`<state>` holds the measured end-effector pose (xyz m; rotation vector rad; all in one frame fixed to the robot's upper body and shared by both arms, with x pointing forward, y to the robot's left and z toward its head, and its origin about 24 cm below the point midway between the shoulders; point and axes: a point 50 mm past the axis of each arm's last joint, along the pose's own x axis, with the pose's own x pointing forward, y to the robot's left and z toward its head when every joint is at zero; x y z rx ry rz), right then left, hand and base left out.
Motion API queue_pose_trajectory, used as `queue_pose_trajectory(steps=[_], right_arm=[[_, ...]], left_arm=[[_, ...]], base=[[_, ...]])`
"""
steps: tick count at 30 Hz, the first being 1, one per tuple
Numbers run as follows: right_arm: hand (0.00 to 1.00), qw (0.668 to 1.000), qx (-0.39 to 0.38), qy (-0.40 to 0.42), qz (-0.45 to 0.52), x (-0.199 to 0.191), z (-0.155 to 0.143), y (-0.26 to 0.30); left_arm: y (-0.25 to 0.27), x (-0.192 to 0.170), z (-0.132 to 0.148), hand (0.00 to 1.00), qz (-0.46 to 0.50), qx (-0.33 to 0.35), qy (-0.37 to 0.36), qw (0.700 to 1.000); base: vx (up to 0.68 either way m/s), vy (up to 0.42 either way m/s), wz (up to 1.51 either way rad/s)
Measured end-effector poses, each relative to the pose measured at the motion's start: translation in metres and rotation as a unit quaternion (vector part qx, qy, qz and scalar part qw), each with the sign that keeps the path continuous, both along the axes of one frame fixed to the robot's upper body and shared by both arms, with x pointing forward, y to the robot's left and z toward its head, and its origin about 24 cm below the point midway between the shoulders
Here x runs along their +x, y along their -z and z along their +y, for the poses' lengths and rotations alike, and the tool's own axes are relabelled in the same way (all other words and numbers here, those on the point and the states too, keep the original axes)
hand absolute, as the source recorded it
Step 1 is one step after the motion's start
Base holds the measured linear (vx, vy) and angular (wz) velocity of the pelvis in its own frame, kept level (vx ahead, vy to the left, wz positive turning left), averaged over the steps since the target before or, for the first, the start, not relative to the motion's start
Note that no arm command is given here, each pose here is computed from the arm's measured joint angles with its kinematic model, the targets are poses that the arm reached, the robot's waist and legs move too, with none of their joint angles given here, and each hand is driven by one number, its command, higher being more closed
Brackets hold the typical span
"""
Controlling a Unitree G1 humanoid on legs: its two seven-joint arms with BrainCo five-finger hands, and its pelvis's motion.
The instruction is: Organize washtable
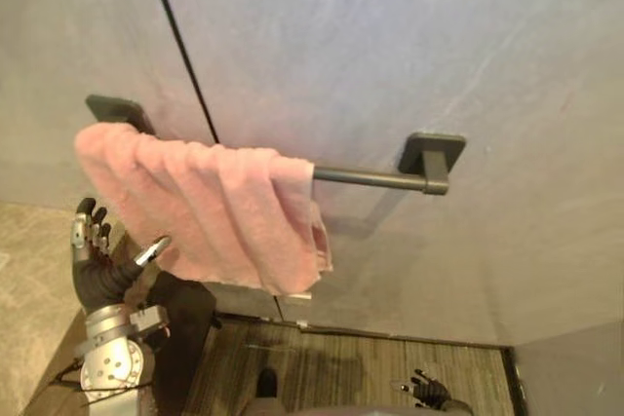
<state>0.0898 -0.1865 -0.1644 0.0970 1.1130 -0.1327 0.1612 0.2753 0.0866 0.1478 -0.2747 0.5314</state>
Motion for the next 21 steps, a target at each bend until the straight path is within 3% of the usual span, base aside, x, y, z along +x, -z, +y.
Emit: queue_pose_trajectory(steps=[21], right_arm=[[0.00,0.999,-0.003,0.028,0.015,-0.008,-0.008,0.002]], left_arm=[[0.005,0.009,-0.006,0.00,0.016,-0.022,0.094,0.995]], base=[[-0.01,-0.004,-0.06]])
